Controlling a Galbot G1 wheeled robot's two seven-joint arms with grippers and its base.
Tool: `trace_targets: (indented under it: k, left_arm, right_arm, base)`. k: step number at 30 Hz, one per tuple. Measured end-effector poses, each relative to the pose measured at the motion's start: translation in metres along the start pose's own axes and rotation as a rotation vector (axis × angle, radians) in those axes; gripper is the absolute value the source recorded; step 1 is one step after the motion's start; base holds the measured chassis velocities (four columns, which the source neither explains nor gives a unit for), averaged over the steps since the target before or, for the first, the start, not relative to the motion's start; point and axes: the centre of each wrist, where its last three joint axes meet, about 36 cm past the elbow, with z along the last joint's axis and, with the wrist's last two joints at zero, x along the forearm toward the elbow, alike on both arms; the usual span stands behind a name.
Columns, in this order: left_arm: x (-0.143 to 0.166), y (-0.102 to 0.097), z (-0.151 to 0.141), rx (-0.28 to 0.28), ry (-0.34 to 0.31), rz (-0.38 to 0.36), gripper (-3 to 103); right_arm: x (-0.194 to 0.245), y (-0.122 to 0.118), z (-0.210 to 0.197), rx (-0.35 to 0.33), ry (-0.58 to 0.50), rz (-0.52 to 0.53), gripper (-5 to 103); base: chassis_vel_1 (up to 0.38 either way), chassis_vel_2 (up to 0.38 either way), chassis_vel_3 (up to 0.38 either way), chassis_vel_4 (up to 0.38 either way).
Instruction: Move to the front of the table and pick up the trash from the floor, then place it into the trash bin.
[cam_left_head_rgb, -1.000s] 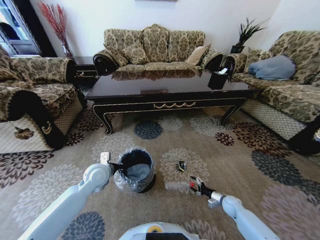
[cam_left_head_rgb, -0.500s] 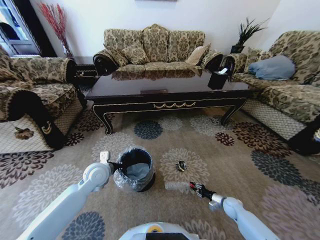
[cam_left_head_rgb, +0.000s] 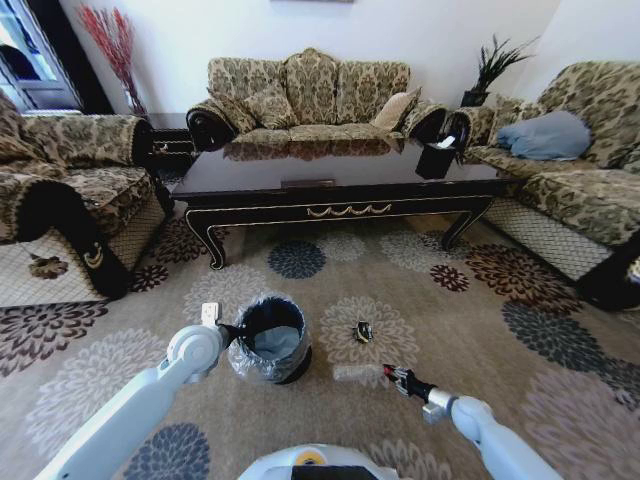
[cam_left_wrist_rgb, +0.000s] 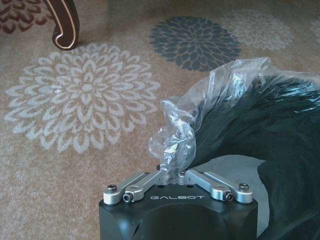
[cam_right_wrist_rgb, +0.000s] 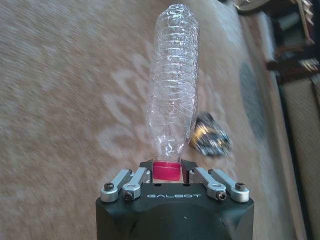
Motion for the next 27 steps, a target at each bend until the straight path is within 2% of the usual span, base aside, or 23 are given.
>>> trace_targets:
  k: [1,2,4,5,6,10,11,14,15,18,19,23,25,27]
  left_arm:
    - [0.000,0.000,0.000,0.000,0.000,0.000,2]
    - [0.001,0.001,0.000,-0.002,0.000,-0.001,2]
    - [0.001,0.002,0.000,-0.006,0.000,-0.005,2]
    - [0.001,0.002,-0.001,-0.006,0.000,-0.005,2]
    - [0.001,0.002,-0.001,-0.006,0.000,-0.005,2]
    - [0.000,0.000,-0.001,-0.006,0.001,0.001,2]
    - [0.000,0.000,-0.001,-0.006,0.001,0.001,2]
    - [-0.003,0.001,-0.001,-0.006,0.006,-0.002,2]
    - [-0.003,0.001,-0.001,-0.006,0.006,-0.002,2]
    - [-0.007,0.000,-0.002,-0.006,0.010,-0.001,2]
    - [-0.007,0.000,-0.002,-0.006,0.010,-0.001,2]
    - [-0.014,-0.009,-0.006,-0.004,0.013,0.018,2]
    - [-0.016,-0.013,-0.006,-0.003,0.016,0.027,2]
    - [-0.019,-0.017,-0.001,-0.007,0.029,0.036,2]
  right_arm:
    - [0.000,0.000,0.000,0.000,0.000,0.000,28]
    - [0.002,0.001,0.002,-0.028,0.009,0.016,28]
    - [0.008,0.006,0.004,-0.107,0.023,0.047,28]
    - [0.014,0.010,0.004,-0.169,0.030,0.069,28]
    - [0.014,0.010,0.004,-0.169,0.030,0.069,28]
    - [0.028,0.008,0.002,-0.284,0.025,0.157,28]
    - [0.028,0.008,0.002,-0.284,0.025,0.157,28]
    - [0.039,0.000,-0.007,-0.415,-0.004,0.243,28]
    - [0.039,0.000,-0.007,-0.415,-0.004,0.243,28]
    - [0.049,-0.008,-0.016,-0.503,-0.036,0.301,28]
    - [0.049,-0.008,-0.016,-0.503,-0.036,0.301,28]
    - [0.066,-0.028,-0.037,-0.589,-0.115,0.383,28]
    - [0.069,-0.035,-0.046,-0.604,-0.146,0.407,28]
    - [0.069,-0.062,-0.070,-0.620,-0.229,0.455,28]
  base:
    - [0.000,0.000,0.000,0.000]
    - [0.000,0.000,0.000,0.000]
    - [0.000,0.000,0.000,0.000]
    - [0.000,0.000,0.000,0.000]
    - [0.000,0.000,0.000,0.000]
    - [0.000,0.000,0.000,0.000]
    - [0.000,0.000,0.000,0.000]
    - [0.000,0.000,0.000,0.000]
    - [0.000,0.000,0.000,0.000]
    - [0.000,0.000,0.000,0.000]
    - [0.000,0.000,0.000,0.000]
    - [0.000,0.000,0.000,0.000]
    - [0.000,0.000,0.000,0.000]
    - [0.000,0.000,0.000,0.000]
